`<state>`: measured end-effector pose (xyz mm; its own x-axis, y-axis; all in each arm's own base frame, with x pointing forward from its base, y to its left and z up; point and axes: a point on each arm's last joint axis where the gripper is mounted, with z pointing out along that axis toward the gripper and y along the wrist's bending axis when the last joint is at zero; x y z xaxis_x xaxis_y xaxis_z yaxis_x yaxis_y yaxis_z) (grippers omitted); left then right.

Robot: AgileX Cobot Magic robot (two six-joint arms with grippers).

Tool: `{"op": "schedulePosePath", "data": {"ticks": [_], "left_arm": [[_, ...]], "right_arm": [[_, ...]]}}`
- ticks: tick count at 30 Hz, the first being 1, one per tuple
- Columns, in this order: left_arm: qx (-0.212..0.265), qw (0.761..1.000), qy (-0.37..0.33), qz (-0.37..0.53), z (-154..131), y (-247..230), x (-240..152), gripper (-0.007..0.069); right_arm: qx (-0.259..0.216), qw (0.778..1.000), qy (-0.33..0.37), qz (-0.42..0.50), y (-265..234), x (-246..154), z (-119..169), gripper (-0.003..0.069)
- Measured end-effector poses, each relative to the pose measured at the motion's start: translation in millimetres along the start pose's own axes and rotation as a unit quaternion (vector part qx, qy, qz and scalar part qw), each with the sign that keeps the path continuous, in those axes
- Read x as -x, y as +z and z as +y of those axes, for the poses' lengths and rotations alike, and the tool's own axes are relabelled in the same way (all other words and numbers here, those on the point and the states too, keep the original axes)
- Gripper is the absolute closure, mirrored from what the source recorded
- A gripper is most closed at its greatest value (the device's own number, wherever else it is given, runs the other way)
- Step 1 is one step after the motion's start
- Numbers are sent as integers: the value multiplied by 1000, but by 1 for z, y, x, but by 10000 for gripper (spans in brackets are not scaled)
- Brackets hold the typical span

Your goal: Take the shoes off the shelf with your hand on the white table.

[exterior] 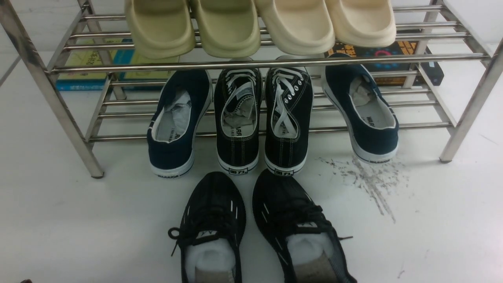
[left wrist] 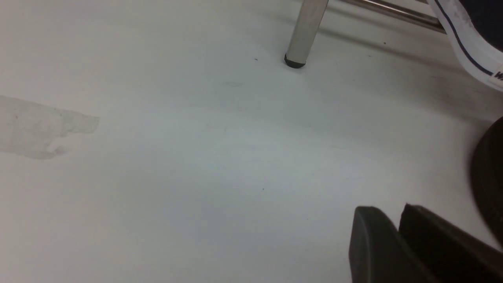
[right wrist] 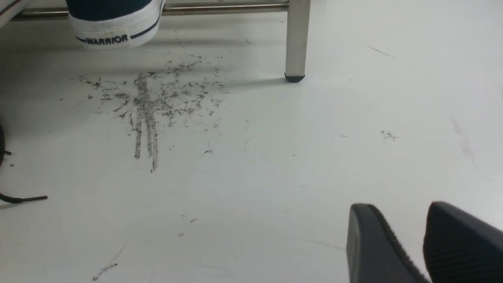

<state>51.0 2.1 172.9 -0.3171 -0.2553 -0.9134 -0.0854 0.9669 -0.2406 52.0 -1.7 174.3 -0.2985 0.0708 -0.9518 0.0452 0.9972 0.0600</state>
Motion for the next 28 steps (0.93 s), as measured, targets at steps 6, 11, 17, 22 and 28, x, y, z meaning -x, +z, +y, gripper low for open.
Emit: {"op": "schedulePosePath", "data": {"ticks": [6,11,17,22,28], "left_arm": [[0,1000,0,0,0,0,0,491],[0,1000,0,0,0,0,0,483],[0,1000,0,0,0,0,0,479],[0,1000,0,0,0,0,0,474],[0,1000,0,0,0,0,0,466]], "right_arm": [[0,1000,0,0,0,0,0,421],[0,1000,0,0,0,0,0,421],[0,1000,0,0,0,0,0,421],[0,1000,0,0,0,0,0,421],[0,1000,0,0,0,0,0,421]]}}
